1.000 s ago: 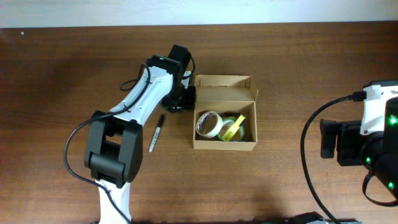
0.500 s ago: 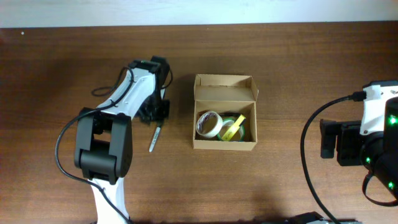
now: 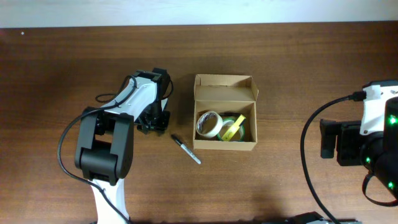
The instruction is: Pack container
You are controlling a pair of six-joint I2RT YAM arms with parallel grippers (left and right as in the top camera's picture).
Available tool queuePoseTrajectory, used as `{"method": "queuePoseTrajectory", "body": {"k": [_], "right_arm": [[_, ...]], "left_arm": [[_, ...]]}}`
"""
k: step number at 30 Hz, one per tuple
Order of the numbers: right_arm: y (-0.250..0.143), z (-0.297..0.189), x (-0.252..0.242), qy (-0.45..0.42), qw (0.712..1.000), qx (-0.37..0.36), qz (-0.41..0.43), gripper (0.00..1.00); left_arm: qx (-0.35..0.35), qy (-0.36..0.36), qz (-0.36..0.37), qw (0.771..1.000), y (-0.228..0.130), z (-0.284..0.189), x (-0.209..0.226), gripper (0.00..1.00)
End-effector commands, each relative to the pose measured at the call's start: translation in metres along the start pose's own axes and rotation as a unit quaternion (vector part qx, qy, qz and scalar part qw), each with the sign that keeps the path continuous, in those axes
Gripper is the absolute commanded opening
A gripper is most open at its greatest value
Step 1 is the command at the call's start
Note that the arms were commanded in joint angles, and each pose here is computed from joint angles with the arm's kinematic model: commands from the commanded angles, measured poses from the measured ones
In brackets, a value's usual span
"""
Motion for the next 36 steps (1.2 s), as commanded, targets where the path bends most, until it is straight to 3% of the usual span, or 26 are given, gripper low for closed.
{"method": "queuePoseTrajectory", "body": {"k": [1, 16, 24, 29, 36], "right_arm": [[-0.002, -0.002, 0.002, 0.005, 1.0, 0.001, -0.006, 0.99], [-0.002, -0.002, 0.002, 0.005, 1.0, 0.001, -0.006, 0.99], [-0.002, -0.002, 0.002, 0.005, 1.0, 0.001, -0.006, 0.99], [-0.002, -0.002, 0.002, 0.005, 1.0, 0.001, -0.006, 0.99], [-0.002, -0.002, 0.003, 0.008, 1.0, 0.001, -0.006, 0.99]], "left_arm": [[0.005, -0.009, 0.015, 1.0, -0.002, 0.006, -0.004, 0.42], [-0.033, -0.162, 0.018, 0.986, 0.019, -0.068, -0.05, 0.41], [-0.035, -0.33, 0.034, 0.943, 0.017, -0.105, -0.111, 0.41], [-0.024, -0.32, -0.001, 0.947, 0.019, -0.104, -0.124, 0.28], [-0.013, -0.172, -0.067, 0.983, 0.017, -0.08, -0.083, 0.27]]}}
Point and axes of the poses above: each gripper's point midway between its finger pads, its own z axis out along the fingers, its own x axis along the line the jaws close on, y = z × x, the point moved 1 cm from there along -z, back along the fingers, and after that the axes turned 6 degrees about z, right-handed, at the moved point
